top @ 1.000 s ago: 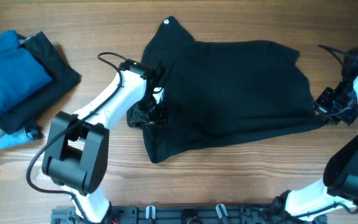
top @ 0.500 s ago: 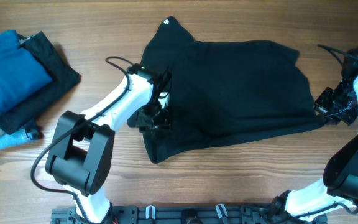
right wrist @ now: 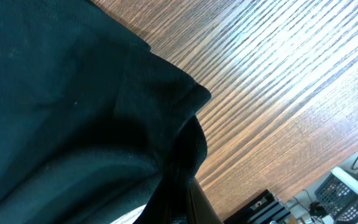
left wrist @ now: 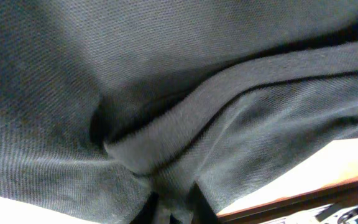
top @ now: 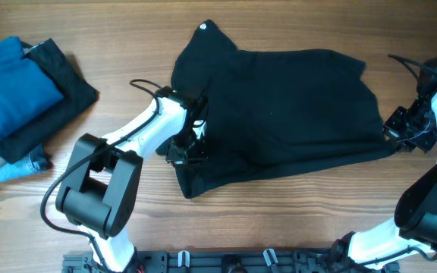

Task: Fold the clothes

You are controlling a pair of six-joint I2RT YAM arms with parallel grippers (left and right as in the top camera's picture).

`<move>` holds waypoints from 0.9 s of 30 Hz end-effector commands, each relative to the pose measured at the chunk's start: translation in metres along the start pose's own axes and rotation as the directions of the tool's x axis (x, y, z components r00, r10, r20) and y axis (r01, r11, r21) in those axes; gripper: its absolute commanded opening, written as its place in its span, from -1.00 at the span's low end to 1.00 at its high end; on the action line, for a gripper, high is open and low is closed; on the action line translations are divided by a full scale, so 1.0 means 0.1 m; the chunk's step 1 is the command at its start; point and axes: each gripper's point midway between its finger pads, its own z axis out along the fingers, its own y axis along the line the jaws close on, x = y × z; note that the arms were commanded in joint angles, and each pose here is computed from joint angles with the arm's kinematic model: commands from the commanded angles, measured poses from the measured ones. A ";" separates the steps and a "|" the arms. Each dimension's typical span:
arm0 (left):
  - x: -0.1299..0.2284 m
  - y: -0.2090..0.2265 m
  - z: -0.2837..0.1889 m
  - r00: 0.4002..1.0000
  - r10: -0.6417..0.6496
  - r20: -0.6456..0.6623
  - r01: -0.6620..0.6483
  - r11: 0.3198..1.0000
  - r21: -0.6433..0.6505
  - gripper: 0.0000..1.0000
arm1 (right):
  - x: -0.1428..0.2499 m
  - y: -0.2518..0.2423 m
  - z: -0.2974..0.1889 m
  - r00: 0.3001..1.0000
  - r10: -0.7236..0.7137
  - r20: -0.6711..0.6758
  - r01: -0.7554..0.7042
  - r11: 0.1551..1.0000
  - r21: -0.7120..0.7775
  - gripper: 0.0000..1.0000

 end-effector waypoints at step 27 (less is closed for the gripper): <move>-0.73 0.11 -1.25 0.877 -0.069 0.476 -0.009 0.987 0.160 -0.92 | -0.15 0.05 0.00 0.998 0.007 0.063 -0.005 1.000 -0.029 -0.71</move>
